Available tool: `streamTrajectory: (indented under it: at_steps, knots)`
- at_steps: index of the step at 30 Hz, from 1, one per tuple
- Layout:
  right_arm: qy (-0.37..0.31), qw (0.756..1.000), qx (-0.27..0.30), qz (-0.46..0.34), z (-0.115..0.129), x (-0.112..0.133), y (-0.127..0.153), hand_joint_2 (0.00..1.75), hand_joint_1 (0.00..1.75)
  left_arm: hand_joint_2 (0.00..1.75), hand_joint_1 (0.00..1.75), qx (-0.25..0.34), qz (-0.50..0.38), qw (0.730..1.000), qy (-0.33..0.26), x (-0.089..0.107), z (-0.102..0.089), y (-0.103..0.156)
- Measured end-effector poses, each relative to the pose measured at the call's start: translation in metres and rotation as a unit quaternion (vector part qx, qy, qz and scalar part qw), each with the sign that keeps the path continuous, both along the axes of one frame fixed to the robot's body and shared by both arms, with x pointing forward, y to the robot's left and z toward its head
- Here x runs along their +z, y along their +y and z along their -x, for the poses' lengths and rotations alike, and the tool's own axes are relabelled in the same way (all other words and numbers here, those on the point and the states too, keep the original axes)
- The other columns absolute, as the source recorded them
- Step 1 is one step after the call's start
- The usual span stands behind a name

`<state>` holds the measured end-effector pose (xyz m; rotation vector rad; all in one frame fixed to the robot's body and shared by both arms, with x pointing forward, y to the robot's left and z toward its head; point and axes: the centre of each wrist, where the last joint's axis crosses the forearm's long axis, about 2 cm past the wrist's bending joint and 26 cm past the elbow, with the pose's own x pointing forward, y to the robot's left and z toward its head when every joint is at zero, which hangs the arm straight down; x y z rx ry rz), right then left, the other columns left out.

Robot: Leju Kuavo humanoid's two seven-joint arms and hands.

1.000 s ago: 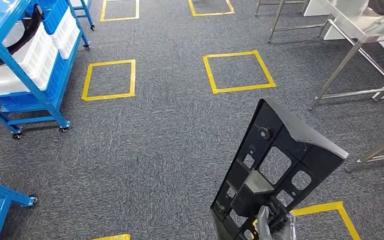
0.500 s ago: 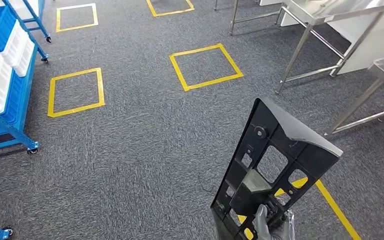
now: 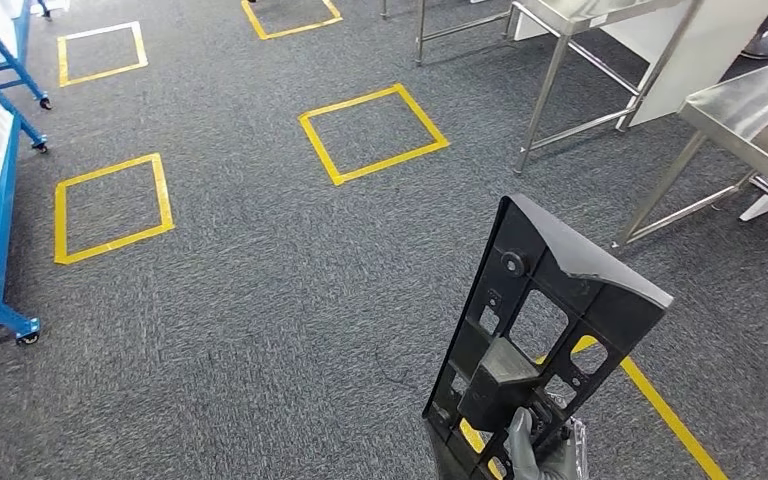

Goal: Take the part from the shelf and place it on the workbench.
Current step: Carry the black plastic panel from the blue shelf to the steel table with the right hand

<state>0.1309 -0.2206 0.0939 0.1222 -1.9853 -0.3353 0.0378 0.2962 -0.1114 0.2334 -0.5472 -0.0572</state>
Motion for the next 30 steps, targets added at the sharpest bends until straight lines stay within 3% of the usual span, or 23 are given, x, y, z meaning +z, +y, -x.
streamTrajectory:
  at_steps: [30]
  knots:
    - [0.013, 1.0, 0.0, 0.004, 0.003, -0.0004, 0.0029, 1.75, 1.75, 1.75, 0.0, -0.004, 0.005, 1.0, 0.011, -0.0002, 0.0017, -0.005]
